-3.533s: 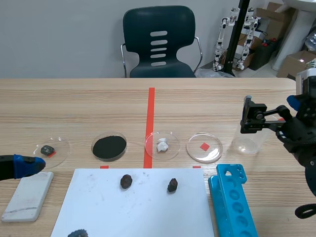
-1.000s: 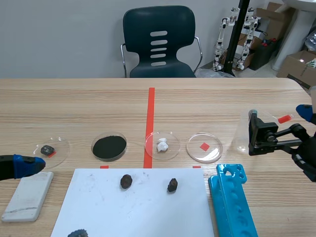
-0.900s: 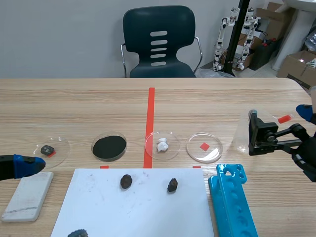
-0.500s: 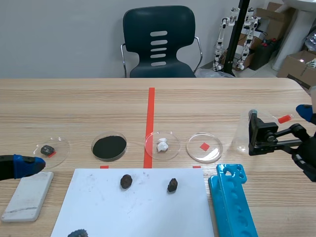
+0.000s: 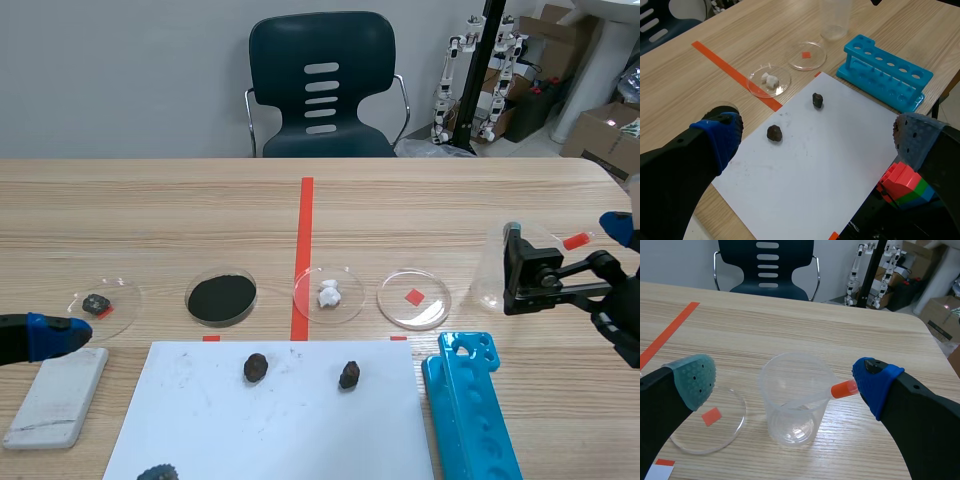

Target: Put the dropper in the beaker

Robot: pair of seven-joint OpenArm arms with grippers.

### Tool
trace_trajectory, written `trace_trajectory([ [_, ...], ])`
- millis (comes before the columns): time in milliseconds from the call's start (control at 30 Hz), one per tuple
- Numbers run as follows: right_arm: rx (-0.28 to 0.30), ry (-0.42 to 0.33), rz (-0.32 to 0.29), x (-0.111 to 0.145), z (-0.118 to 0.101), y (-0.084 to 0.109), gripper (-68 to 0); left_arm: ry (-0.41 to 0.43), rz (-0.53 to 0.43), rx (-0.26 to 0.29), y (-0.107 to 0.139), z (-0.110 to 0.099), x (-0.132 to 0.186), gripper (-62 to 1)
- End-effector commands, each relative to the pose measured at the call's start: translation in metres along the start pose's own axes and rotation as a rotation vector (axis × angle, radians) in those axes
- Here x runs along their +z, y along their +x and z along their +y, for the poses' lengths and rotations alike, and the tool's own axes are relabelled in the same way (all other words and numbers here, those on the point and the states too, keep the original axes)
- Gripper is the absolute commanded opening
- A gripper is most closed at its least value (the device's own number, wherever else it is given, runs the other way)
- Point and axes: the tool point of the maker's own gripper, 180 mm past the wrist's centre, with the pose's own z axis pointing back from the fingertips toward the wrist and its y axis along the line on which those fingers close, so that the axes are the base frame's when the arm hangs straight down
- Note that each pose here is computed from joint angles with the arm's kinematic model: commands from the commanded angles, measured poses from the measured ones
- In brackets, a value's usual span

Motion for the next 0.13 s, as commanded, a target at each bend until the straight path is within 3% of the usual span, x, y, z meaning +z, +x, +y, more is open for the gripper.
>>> trace_trajectory([
  [0,0.010,0.001,-0.036,-0.0047,-0.0028,0.0111,-10.9,0.001,-0.030,0.011,0.0071,-0.0016,-0.0001,1.4],
  [100,0.010,0.001,-0.036,-0.0047,-0.0028,0.0111,-10.9,0.001,-0.030,0.011,0.0071,-0.0016,-0.0001,1.4],
])
